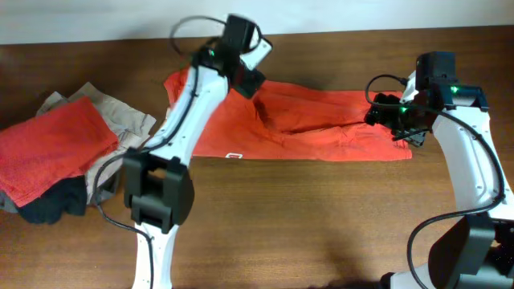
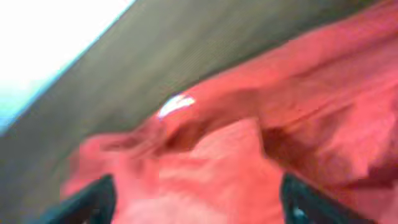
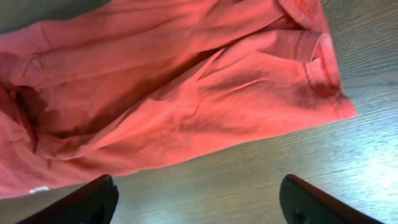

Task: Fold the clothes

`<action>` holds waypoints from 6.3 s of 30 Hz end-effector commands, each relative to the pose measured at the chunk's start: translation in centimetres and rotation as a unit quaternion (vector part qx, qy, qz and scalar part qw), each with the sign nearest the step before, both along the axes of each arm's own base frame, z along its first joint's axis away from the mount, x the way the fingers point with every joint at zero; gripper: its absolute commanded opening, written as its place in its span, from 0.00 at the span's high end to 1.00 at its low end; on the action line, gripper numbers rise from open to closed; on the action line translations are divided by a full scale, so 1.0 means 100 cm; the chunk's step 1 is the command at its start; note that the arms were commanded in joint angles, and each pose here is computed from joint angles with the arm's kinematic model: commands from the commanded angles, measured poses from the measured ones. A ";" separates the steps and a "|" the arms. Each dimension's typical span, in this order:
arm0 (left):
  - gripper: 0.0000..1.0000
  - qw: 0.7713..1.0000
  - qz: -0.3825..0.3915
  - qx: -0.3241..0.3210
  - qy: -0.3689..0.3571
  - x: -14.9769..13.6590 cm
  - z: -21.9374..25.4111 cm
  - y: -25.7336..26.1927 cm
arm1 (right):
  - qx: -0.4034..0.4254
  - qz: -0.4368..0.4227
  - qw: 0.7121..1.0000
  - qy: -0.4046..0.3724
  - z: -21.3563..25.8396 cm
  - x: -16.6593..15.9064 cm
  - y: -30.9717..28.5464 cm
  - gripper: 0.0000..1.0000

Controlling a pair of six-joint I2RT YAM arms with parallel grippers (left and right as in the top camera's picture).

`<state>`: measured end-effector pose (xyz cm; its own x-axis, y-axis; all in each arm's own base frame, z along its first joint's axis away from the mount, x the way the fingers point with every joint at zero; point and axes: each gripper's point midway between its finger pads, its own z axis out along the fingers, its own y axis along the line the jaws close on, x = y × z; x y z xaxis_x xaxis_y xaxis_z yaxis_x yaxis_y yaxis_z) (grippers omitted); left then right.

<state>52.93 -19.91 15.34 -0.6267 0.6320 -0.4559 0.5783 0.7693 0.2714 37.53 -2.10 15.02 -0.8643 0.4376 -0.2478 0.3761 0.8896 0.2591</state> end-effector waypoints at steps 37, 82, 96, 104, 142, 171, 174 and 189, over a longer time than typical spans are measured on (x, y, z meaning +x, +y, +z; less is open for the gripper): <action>0.93 0.938 0.215 0.041 0.269 -0.092 -0.169 0.134 | 0.033 -0.103 0.981 0.161 -0.167 0.005 -0.068 0.92; 0.65 0.962 0.236 -0.006 0.137 -0.035 -0.086 0.122 | 0.114 -0.068 0.991 -0.031 -0.046 0.045 -0.065 0.77; 0.34 0.970 0.214 -0.046 0.102 -0.012 -0.077 0.108 | 0.075 0.014 0.992 -0.102 -0.054 0.086 -0.059 0.15; 0.32 0.973 0.212 -0.062 0.067 -0.021 0.012 0.110 | 0.106 0.010 0.989 -0.101 -0.063 0.056 -0.112 0.01; 0.35 0.972 0.216 -0.051 0.073 -0.061 0.061 0.121 | 0.170 0.074 0.982 -0.032 -0.166 0.061 -0.065 0.41; 0.33 0.961 0.264 -0.006 -0.080 -0.095 0.174 0.168 | -0.034 -0.026 0.999 0.022 -0.070 0.033 -0.146 0.96; 0.33 0.961 0.264 -0.009 -0.087 -0.097 0.179 0.169 | -0.075 -0.041 0.996 0.029 -0.047 0.030 -0.162 0.96; 0.29 0.958 0.264 -0.020 -0.108 -0.105 0.197 0.170 | -0.095 -0.013 0.995 -0.024 0.073 0.053 -0.122 0.96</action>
<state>43.26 -3.27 32.73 -0.7794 0.2257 -0.5845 0.0542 0.9537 0.2959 41.56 -17.59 19.01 -0.8406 0.4480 -0.3044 0.4450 0.8916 0.0833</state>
